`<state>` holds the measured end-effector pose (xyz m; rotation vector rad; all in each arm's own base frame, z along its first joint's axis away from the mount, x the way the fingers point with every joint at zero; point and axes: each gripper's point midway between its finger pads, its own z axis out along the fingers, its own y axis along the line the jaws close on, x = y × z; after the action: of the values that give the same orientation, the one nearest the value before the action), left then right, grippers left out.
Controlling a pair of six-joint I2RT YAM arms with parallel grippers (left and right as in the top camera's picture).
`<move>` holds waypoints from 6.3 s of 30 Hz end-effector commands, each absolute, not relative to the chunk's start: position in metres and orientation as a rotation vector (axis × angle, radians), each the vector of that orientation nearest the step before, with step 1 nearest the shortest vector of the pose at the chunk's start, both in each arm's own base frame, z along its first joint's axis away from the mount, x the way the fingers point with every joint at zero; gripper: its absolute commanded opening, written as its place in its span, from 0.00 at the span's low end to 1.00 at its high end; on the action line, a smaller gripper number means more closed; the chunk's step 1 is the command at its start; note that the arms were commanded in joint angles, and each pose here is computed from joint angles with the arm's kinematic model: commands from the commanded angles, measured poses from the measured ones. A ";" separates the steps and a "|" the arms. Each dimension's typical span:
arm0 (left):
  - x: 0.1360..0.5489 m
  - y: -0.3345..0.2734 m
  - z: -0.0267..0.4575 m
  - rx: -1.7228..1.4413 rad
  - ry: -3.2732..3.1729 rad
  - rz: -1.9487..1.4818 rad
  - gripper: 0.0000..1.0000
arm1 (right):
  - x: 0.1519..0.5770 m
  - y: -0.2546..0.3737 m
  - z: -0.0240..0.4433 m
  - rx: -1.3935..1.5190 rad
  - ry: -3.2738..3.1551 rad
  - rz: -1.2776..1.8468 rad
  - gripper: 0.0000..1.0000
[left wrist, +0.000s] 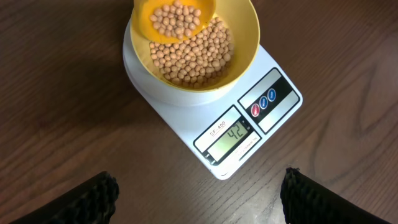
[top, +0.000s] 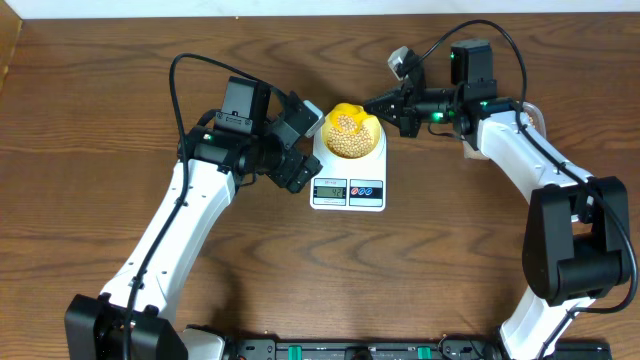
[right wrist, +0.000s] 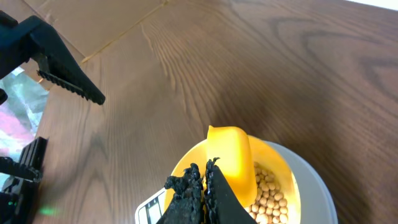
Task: Scoop item into bowl and weigh 50g on scale
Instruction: 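Tip the scoop further down into the bowl to empty it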
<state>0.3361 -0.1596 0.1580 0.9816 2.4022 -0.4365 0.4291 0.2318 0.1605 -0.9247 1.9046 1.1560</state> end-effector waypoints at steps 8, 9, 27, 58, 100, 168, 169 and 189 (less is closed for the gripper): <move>0.333 -0.159 0.156 0.988 2.402 -0.451 0.86 | 0.422 0.234 0.152 -0.971 1.901 1.164 0.01; 0.333 -0.159 0.156 0.988 2.402 -0.451 0.86 | 0.422 0.234 0.152 -0.971 1.901 1.164 0.01; 0.333 -0.159 0.156 0.988 2.402 -0.451 0.86 | 0.422 0.234 0.152 -1.012 1.867 1.136 0.01; 0.333 -0.159 0.156 0.988 2.402 -0.451 0.86 | 0.422 0.234 0.152 -1.044 1.840 1.114 0.01; 0.333 -0.159 0.156 0.988 2.402 -0.451 0.86 | 0.406 0.238 0.157 -1.175 1.698 1.146 0.01; 0.333 -0.159 0.156 0.988 2.402 -0.451 0.86 | 0.420 0.231 0.160 -1.320 1.503 0.926 0.01; 0.333 -0.159 0.156 0.988 2.402 -0.451 0.86 | 0.420 0.231 0.160 -1.323 1.501 0.922 0.01; 0.333 -0.159 0.156 0.988 2.402 -0.451 0.86 | 0.421 0.231 0.160 -1.324 1.498 0.915 0.01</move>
<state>0.3361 -0.1596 0.1580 0.9821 2.4020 -0.4363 0.4206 0.2323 0.1644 -1.3183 1.5052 0.9113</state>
